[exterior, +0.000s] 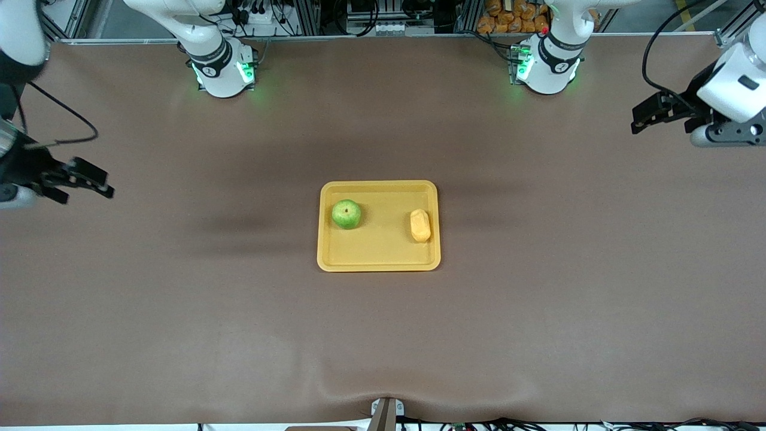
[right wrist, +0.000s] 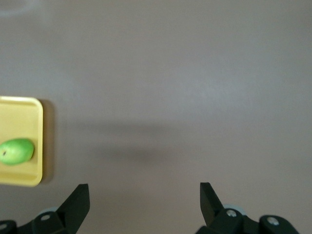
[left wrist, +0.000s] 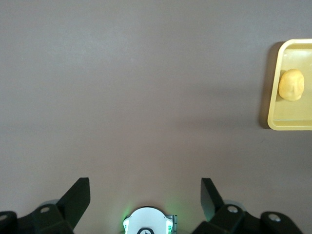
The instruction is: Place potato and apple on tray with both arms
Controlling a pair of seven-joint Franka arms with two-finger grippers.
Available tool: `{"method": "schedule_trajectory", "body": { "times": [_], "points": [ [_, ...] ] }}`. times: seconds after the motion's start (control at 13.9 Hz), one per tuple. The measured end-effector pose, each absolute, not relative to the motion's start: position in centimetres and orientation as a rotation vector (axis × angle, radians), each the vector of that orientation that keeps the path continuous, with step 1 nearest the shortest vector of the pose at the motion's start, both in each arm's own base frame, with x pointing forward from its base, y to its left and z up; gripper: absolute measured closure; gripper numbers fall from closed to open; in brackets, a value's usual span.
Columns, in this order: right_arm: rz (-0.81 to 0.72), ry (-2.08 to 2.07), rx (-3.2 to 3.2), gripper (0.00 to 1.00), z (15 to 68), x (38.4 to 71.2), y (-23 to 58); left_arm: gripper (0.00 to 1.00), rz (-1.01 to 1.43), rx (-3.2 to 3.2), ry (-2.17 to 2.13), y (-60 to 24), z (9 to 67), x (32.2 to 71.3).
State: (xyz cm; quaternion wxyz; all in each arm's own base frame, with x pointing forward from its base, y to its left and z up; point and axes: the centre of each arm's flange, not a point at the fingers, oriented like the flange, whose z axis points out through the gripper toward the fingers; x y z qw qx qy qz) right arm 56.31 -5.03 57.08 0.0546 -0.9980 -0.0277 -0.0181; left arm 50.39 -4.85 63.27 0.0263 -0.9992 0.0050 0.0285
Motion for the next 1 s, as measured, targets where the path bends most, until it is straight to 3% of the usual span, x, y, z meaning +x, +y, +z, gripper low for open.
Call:
{"method": "schedule_trajectory", "body": {
  "times": [0.29, 1.0],
  "points": [
    [0.081, -0.032, -3.017, 0.0, 60.6, 54.1, -6.5, 0.0, 0.048, -3.089, 0.016, -4.9, 64.4, 49.7],
    [0.07, 0.006, -3.074, 0.0, 64.2, 51.2, -7.5, 0.0, 0.012, -3.095, -0.014, -4.4, 65.1, 51.1]
  ]
}}
